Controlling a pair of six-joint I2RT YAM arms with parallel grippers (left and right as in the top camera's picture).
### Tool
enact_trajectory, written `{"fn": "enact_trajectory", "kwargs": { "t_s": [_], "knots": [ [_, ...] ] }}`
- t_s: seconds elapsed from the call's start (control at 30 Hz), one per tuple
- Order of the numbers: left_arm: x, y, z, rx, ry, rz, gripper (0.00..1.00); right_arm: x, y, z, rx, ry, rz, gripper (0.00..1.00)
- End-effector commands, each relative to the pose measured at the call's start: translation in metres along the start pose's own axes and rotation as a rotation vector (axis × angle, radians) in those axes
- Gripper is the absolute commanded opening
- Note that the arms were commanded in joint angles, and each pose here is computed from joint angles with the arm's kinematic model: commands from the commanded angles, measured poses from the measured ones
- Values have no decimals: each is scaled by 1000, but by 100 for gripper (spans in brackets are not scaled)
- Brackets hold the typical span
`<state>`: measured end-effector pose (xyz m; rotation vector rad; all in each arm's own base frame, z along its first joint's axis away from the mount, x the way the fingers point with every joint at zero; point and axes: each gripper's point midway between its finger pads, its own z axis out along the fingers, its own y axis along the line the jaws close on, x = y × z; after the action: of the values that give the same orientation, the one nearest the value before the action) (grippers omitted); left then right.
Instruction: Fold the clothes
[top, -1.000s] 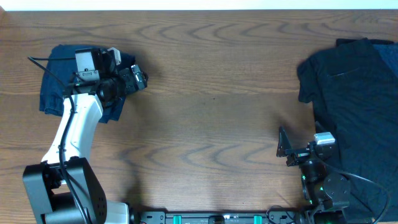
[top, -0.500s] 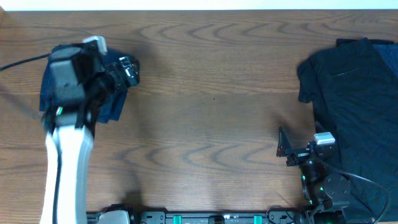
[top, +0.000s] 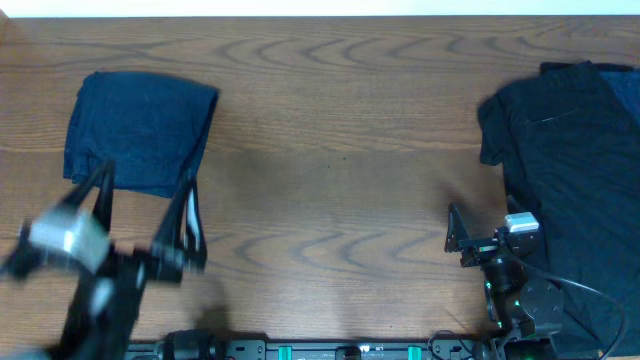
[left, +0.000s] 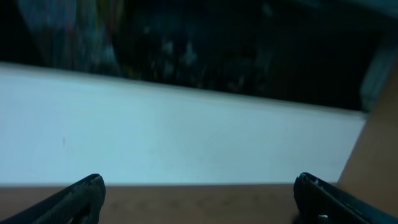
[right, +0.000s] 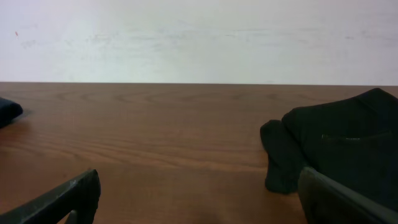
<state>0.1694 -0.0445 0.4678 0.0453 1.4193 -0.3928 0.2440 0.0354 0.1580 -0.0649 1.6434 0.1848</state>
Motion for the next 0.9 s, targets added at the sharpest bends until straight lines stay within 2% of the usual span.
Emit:
{"fn": "enact_trajectory", "kwargs": {
  "t_s": [0.0, 0.17, 0.4, 0.87],
  "knots": [
    [-2, -9, -19, 13, -23, 27, 98, 0, -3, 0, 13, -2, -15, 99],
    [13, -16, -45, 4, 6, 17, 98, 0, -3, 0, 13, -2, -15, 99],
    [54, -13, -66, -13, 73, -11, 98, 0, -3, 0, 13, -2, -15, 99],
    [147, 24, -39, -32, 143, -39, 98, 0, -3, 0, 13, -2, -15, 99]
  ]
}}
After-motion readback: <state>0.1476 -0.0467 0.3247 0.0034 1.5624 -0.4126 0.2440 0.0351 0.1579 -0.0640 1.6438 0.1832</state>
